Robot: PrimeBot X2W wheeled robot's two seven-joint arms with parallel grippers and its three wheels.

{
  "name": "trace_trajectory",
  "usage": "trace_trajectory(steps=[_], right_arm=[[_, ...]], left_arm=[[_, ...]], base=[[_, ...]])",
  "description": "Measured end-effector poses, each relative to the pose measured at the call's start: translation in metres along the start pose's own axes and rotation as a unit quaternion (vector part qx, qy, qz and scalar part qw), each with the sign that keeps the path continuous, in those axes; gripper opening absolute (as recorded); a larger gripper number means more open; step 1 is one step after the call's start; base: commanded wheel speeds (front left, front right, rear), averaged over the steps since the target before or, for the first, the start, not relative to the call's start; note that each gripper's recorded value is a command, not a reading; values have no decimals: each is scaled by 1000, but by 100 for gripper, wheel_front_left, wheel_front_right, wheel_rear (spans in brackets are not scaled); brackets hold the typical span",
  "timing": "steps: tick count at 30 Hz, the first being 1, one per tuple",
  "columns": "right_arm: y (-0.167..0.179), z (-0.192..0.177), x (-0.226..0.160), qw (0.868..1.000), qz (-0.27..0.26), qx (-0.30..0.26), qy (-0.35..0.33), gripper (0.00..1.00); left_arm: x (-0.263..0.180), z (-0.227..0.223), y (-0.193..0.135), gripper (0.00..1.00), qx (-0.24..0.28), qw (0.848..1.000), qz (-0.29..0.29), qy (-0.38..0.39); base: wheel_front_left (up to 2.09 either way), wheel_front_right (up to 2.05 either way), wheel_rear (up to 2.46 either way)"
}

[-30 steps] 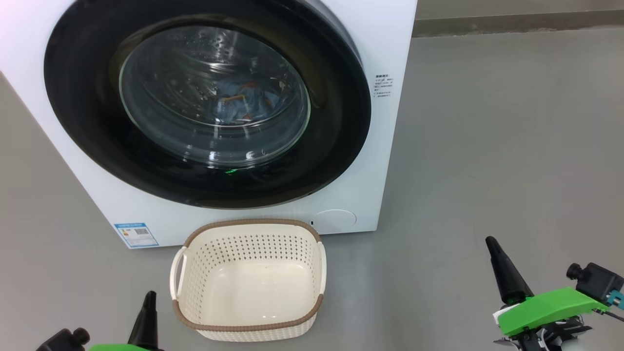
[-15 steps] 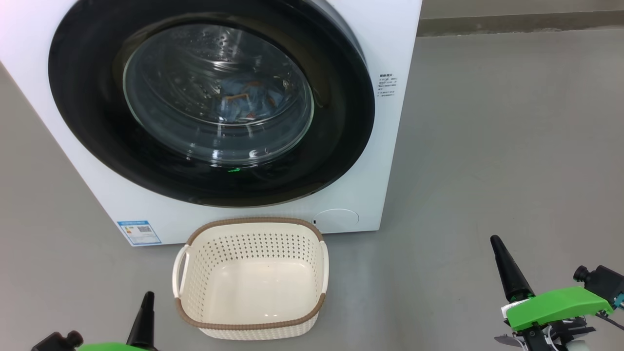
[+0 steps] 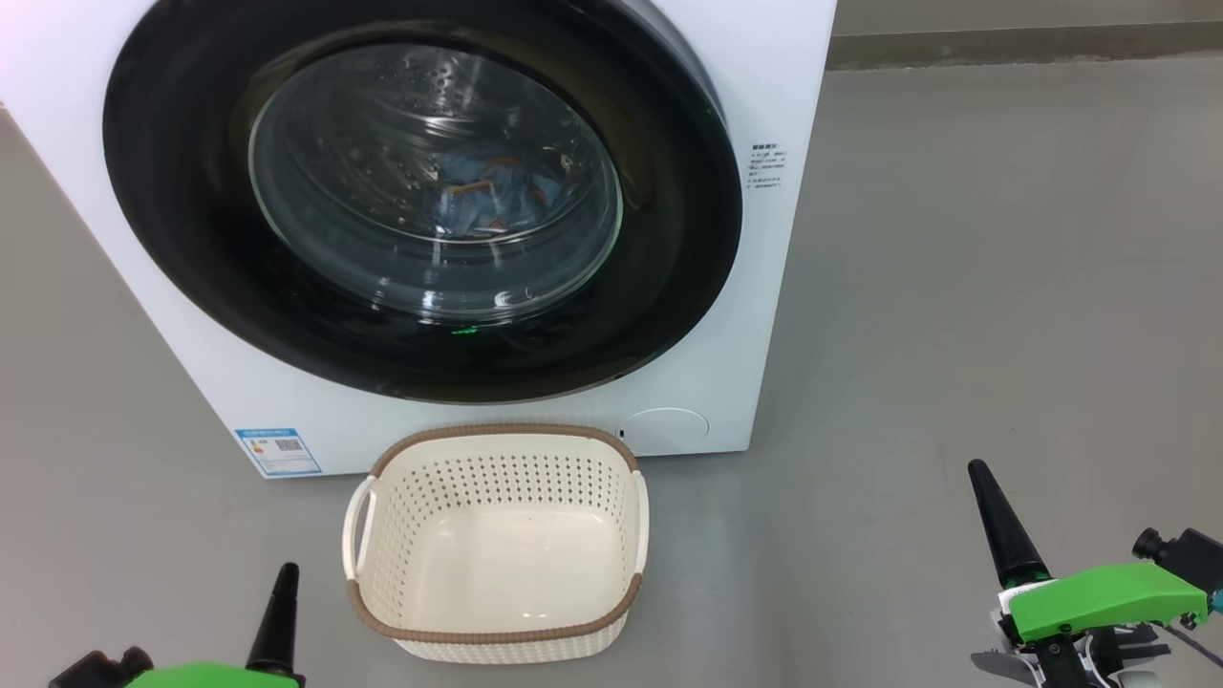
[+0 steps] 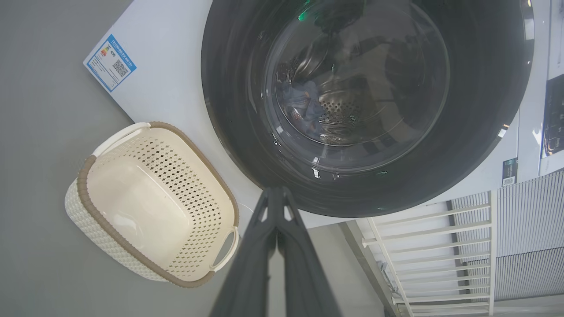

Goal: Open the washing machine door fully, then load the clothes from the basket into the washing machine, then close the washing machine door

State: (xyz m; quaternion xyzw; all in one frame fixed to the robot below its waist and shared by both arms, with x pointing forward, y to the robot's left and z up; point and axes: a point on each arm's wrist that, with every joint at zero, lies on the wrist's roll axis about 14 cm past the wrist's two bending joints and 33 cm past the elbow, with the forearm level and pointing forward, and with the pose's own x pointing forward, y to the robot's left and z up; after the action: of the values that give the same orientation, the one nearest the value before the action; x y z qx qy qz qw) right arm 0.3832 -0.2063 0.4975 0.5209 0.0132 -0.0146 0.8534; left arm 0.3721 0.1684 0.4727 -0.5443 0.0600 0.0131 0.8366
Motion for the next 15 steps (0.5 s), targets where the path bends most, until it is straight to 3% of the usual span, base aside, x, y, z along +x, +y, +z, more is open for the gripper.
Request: trace_trajectory(steps=[15], right_arm=[[0,0,2,997,-3,77,-1,0]], left_arm=[[2,8,0,0,-72,997,-3,-5]], base=[[0,0,0]])
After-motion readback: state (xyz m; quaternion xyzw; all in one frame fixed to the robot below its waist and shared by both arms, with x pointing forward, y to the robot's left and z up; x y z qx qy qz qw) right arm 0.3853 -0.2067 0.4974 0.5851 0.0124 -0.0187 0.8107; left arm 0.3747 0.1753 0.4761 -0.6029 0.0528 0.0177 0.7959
